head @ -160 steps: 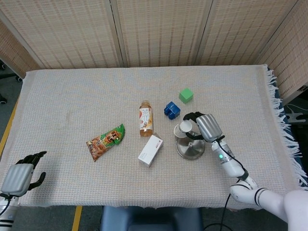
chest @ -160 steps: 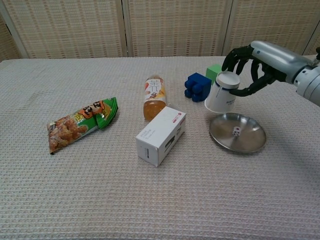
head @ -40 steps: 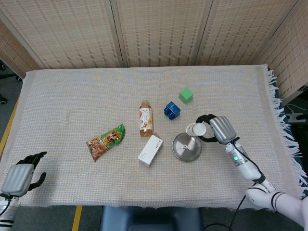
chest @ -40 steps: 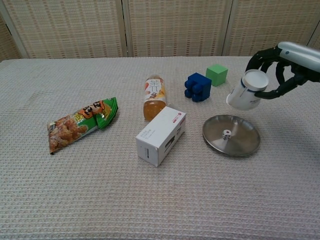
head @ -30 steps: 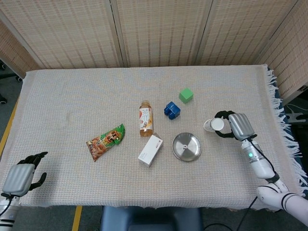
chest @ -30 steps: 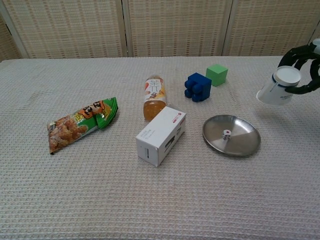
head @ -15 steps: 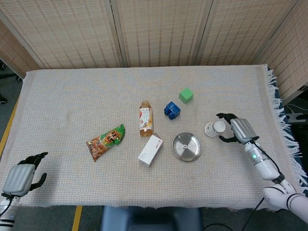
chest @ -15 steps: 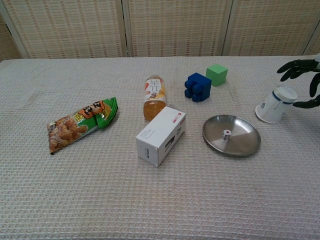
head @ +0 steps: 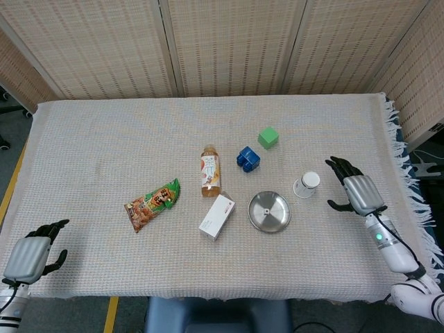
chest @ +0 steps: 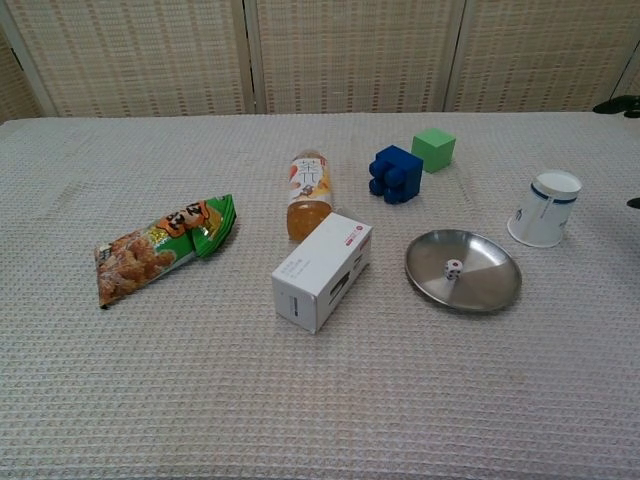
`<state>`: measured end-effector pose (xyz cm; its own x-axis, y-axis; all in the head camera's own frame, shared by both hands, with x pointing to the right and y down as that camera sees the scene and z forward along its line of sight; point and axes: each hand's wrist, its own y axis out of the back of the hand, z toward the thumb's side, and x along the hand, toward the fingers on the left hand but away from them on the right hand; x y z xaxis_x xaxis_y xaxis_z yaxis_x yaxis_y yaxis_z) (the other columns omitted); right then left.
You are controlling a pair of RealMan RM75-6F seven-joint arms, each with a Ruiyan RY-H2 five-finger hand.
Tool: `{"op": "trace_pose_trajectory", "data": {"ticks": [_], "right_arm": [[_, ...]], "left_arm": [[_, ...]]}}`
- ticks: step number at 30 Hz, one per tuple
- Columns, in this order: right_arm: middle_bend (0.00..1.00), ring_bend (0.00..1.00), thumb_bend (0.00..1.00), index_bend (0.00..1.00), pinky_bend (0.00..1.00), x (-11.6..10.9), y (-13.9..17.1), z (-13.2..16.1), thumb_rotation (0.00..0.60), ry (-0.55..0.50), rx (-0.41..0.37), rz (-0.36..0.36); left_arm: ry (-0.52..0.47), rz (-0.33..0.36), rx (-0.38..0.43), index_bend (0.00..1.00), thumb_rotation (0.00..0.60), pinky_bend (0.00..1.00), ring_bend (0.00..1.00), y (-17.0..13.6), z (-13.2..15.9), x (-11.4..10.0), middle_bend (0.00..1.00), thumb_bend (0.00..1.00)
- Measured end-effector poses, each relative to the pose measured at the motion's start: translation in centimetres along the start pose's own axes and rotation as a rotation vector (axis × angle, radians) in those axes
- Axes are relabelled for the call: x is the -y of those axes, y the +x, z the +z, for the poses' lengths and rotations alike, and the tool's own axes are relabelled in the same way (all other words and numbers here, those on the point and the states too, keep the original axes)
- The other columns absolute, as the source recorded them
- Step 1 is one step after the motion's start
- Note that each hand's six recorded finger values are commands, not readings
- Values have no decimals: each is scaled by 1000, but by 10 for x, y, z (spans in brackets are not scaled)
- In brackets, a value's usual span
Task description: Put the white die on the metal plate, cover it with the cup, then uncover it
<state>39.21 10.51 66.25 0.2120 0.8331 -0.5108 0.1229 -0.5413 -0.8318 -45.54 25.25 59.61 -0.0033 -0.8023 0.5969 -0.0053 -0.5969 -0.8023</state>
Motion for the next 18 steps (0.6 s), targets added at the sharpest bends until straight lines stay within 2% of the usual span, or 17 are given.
{"op": "trace_pose_trajectory", "data": {"ticks": [4, 8, 11, 14, 18], "right_arm": [[0, 0, 118, 0, 170, -7, 31, -2, 600, 94, 59, -67], [0, 0, 118, 0, 170, -19, 70, -4, 600, 184, 167, -173], [0, 0, 118, 0, 170, -25, 96, -5, 600, 204, 228, -236], [0, 0, 118, 0, 170, -26, 110, -2, 600, 210, 232, -267], [0, 0, 118, 0, 170, -22, 118, 3, 600, 222, 204, -267]], "left_arm": [[0, 2, 4, 165, 600, 385, 228, 0, 0, -1, 232, 399], [1, 7, 12, 165, 600, 385, 228, -1, 2, -1, 232, 401], [-3, 15, 13, 165, 600, 386, 229, -2, 2, -3, 232, 400], [-4, 19, 9, 165, 600, 386, 228, -2, 0, -3, 232, 399], [-3, 18, 6, 164, 600, 386, 229, -2, 0, -3, 232, 400]]}}
